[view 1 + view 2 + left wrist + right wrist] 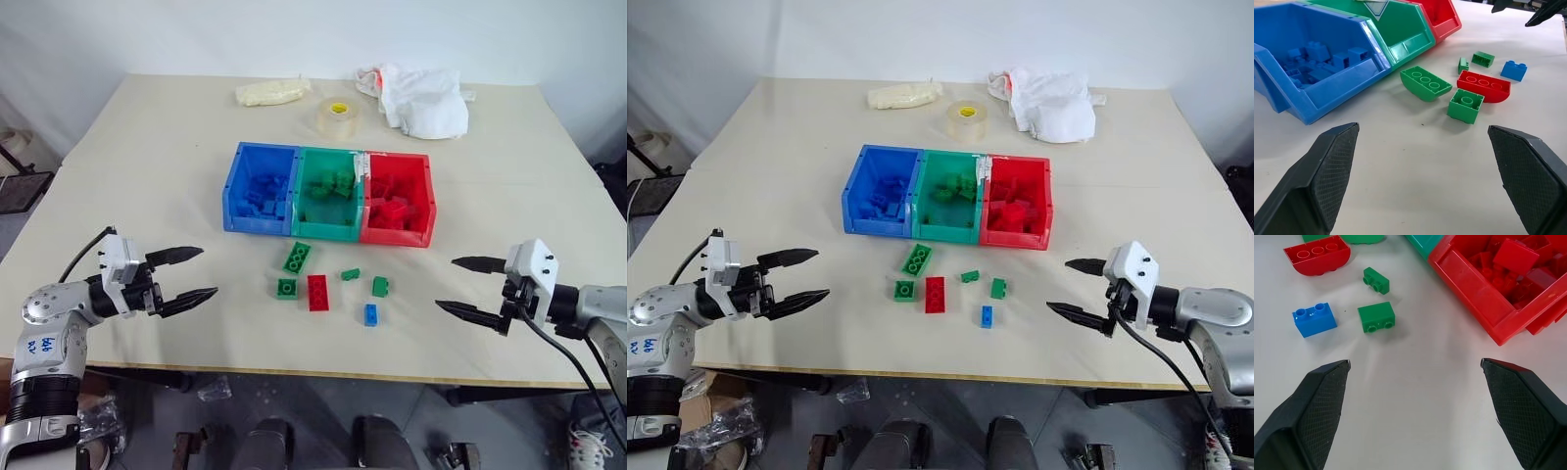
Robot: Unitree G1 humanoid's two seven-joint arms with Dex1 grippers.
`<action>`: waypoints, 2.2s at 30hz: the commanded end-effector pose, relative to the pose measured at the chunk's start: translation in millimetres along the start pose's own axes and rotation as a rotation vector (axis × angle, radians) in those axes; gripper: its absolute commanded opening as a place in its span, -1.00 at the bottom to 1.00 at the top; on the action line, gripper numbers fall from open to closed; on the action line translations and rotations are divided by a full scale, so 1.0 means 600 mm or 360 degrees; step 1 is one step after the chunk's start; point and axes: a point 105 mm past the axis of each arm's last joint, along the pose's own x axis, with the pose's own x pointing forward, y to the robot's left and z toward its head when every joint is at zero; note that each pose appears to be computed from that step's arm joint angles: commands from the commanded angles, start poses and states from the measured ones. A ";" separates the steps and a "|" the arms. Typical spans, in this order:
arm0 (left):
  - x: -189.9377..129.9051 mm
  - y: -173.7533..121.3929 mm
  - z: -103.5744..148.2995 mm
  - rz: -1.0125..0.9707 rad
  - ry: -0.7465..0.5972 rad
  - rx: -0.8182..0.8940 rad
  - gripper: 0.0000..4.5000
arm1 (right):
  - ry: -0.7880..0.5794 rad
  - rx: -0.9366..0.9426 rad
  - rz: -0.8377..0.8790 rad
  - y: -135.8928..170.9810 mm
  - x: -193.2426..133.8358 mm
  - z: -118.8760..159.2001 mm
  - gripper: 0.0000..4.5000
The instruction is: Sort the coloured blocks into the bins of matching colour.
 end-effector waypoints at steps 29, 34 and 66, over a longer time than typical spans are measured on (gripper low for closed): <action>0.014 -0.010 0.007 -0.0193 -0.0062 -0.0087 0.99 | 0.0336 0.0013 -0.0004 0.015 -0.078 -0.018 1.00; 0.014 -0.026 0.010 -0.0221 -0.0109 -0.0078 0.99 | 0.0233 -0.0044 0.0255 0.052 -0.004 0.014 1.00; 0.006 -0.060 0.009 -0.0107 -0.0160 -0.0065 1.00 | -0.0017 -0.0191 0.0756 0.108 0.173 0.049 -0.34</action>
